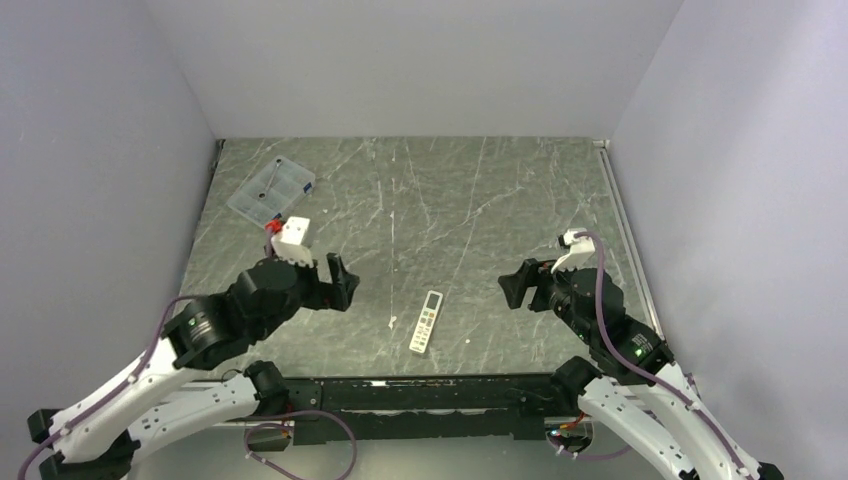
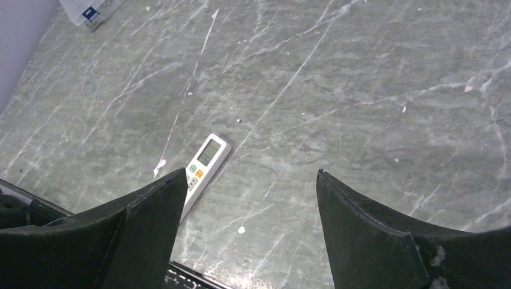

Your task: Load the batteries into the remote control

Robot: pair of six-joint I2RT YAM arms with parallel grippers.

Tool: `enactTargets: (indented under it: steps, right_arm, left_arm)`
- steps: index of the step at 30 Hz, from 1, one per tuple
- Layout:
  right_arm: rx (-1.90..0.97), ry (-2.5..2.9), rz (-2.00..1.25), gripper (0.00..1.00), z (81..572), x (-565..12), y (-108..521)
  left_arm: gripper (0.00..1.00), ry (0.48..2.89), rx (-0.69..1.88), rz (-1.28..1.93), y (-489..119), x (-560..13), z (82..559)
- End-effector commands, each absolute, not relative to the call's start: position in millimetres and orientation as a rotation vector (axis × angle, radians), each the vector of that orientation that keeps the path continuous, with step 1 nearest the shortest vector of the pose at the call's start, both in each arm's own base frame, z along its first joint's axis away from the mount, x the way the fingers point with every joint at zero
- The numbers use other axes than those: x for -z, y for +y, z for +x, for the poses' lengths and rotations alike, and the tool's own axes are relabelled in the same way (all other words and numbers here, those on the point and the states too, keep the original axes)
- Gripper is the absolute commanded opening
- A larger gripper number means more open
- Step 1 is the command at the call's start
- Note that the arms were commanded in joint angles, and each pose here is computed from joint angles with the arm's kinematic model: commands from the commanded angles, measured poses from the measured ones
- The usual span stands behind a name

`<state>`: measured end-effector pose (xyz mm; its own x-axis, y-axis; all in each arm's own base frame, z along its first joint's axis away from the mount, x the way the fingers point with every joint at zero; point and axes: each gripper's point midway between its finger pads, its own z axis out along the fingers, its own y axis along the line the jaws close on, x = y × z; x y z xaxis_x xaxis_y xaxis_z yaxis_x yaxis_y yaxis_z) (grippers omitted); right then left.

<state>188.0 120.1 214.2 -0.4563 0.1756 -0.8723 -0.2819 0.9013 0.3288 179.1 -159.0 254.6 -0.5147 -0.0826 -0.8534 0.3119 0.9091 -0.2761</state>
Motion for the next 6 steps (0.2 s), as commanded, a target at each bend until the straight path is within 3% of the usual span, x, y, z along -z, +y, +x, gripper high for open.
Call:
enactTargets:
  steps: [1,6]
  right_arm:
    - [-0.537,1.902,-0.084,0.81,193.7,-232.1,121.4]
    - [-0.536,1.911,-0.094,0.82,194.2,-230.2,122.9]
  left_arm:
    - [0.99,1.97,0.485,0.169,-147.8,-259.3,180.0]
    - [0.99,1.976,0.499,0.155,-147.4,-259.3,178.1]
